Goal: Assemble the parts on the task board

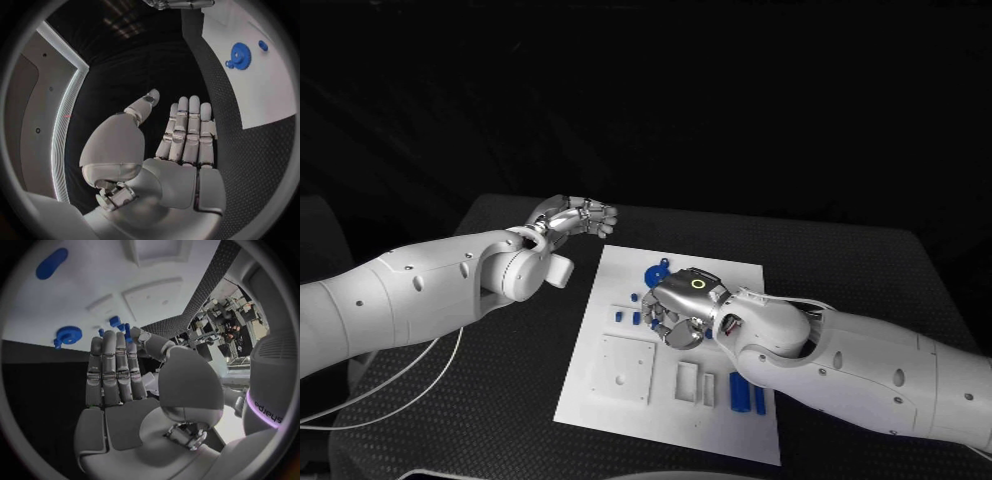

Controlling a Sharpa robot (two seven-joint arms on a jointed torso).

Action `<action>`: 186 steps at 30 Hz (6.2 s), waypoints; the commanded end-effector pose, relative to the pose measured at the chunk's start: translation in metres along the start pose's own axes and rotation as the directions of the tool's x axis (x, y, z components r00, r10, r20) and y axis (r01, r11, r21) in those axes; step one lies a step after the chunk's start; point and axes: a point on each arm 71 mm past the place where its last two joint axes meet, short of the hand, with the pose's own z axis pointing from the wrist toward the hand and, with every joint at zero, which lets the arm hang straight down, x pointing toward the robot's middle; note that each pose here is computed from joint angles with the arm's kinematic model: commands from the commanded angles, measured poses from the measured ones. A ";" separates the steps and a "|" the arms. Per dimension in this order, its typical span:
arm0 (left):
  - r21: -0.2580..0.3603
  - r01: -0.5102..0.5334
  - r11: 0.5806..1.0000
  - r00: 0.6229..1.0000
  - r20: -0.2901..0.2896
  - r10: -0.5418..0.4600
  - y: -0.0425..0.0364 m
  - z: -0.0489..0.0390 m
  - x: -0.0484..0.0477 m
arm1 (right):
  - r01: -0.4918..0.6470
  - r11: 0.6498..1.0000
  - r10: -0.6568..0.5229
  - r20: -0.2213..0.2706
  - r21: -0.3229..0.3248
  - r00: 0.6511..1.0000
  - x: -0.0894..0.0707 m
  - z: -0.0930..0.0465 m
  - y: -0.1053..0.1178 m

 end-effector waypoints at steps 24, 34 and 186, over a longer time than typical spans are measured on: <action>0.013 0.006 1.000 1.000 0.004 -0.006 -0.0030 0.0049 0.0038 | -0.010 0.998 0.007 -0.054 -0.060 0.999 0.034 0.007 0.024; 0.015 0.007 1.000 1.000 0.003 -0.007 -0.0039 0.0049 0.0045 | -0.017 0.998 0.012 -0.069 -0.068 0.998 0.040 0.008 0.028; 0.005 0.009 1.000 1.000 -0.008 -0.008 -0.0066 0.0040 0.0051 | 0.015 1.000 -0.018 -0.177 -0.020 0.984 0.066 0.012 0.024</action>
